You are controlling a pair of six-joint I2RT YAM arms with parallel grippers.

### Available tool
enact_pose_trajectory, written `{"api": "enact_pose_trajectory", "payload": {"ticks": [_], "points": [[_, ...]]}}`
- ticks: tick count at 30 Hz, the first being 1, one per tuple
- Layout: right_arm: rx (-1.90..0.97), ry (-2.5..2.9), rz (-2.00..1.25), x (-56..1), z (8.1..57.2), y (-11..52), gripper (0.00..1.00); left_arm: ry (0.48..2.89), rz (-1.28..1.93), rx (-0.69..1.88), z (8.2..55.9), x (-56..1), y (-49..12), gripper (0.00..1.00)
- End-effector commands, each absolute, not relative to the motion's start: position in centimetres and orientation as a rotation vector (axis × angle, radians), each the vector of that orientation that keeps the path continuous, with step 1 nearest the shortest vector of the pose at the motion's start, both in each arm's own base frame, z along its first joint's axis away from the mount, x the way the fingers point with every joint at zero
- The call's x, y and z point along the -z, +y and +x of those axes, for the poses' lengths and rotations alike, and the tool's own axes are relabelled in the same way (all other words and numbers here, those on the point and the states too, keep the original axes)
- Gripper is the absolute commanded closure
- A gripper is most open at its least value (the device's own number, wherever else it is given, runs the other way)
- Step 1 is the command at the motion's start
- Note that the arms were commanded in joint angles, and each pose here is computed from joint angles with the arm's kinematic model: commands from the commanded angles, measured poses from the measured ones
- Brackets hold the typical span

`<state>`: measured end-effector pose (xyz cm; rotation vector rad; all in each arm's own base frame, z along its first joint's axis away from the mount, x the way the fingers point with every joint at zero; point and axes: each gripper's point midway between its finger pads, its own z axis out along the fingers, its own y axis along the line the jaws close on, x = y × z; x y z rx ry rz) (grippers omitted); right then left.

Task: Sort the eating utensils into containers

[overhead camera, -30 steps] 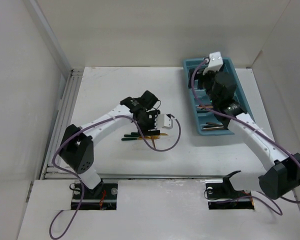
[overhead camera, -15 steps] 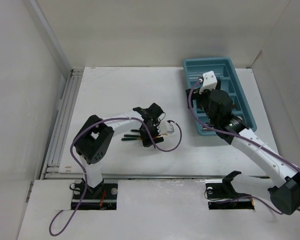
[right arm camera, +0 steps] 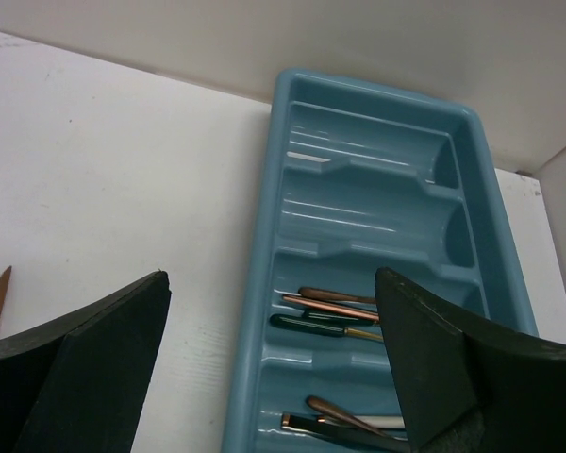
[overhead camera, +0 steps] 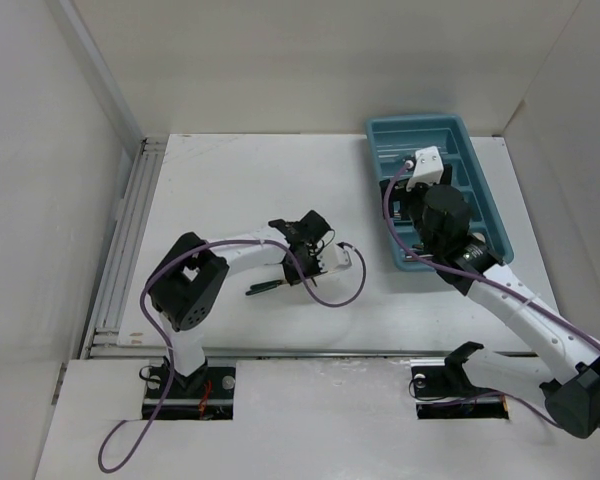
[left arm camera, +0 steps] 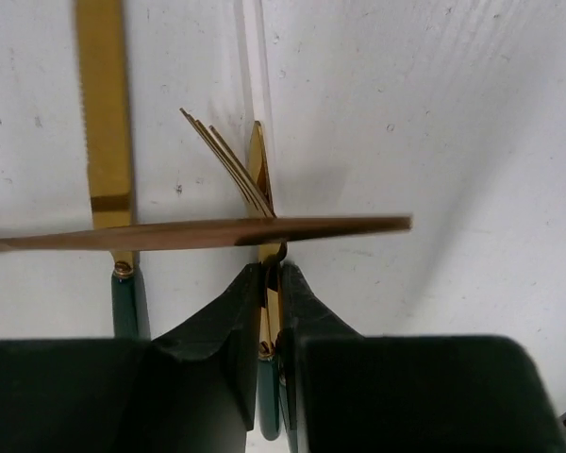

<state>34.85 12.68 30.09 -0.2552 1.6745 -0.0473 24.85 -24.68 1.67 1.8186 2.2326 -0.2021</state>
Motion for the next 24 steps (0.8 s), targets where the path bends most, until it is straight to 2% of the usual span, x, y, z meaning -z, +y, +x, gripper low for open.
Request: {"api": "enact_pose_trajectory", "payload": {"ticks": [1, 4, 6, 7, 9, 15, 16, 19, 22, 24], "points": [[0.063, 1.631, -0.211, -31.6, 34.6, 11.9, 0.06, 2.372, 1.922, 0.184, 21.4, 1.8, -21.4, 1.0], [0.063, 1.631, -0.211, -31.6, 34.6, 11.9, 0.06, 2.383, 1.909, 0.166, 21.6, 1.6, -21.3, 1.0], [0.063, 1.631, -0.211, -31.6, 34.6, 11.9, 0.06, 2.392, 1.872, 0.154, 22.4, 1.3, -21.4, 0.9], [0.063, 1.631, -0.211, -31.6, 34.6, 11.9, 0.06, 2.397, 1.842, 0.155, 23.1, 1.0, -21.3, 0.9], [0.07, 1.63, -0.219, -31.6, 34.6, 11.9, 0.06, 2.411, 1.788, 0.153, 24.4, 0.5, -21.0, 1.0], [0.077, 1.629, -0.226, -31.6, 34.6, 11.8, 0.06, 2.517, 1.585, 0.269, 30.3, -0.8, -19.4, 1.0], [0.089, 1.638, -0.222, -31.4, 34.5, 11.6, 0.06, 2.514, 1.585, 0.283, 30.8, -1.1, -19.4, 0.96], [0.089, 1.638, -0.222, -31.4, 34.5, 11.6, 0.06, 2.464, 1.595, 0.256, 32.3, -2.2, -19.5, 0.63], [0.097, 1.638, -0.215, -31.4, 34.5, 11.5, 0.06, 2.474, 1.549, 0.127, 34.7, -1.3, -18.6, 0.49], [0.111, 1.638, -0.216, -31.4, 34.5, 11.3, 0.06, 2.528, 1.473, 0.115, 36.2, -0.4, -18.2, 0.47]]}}
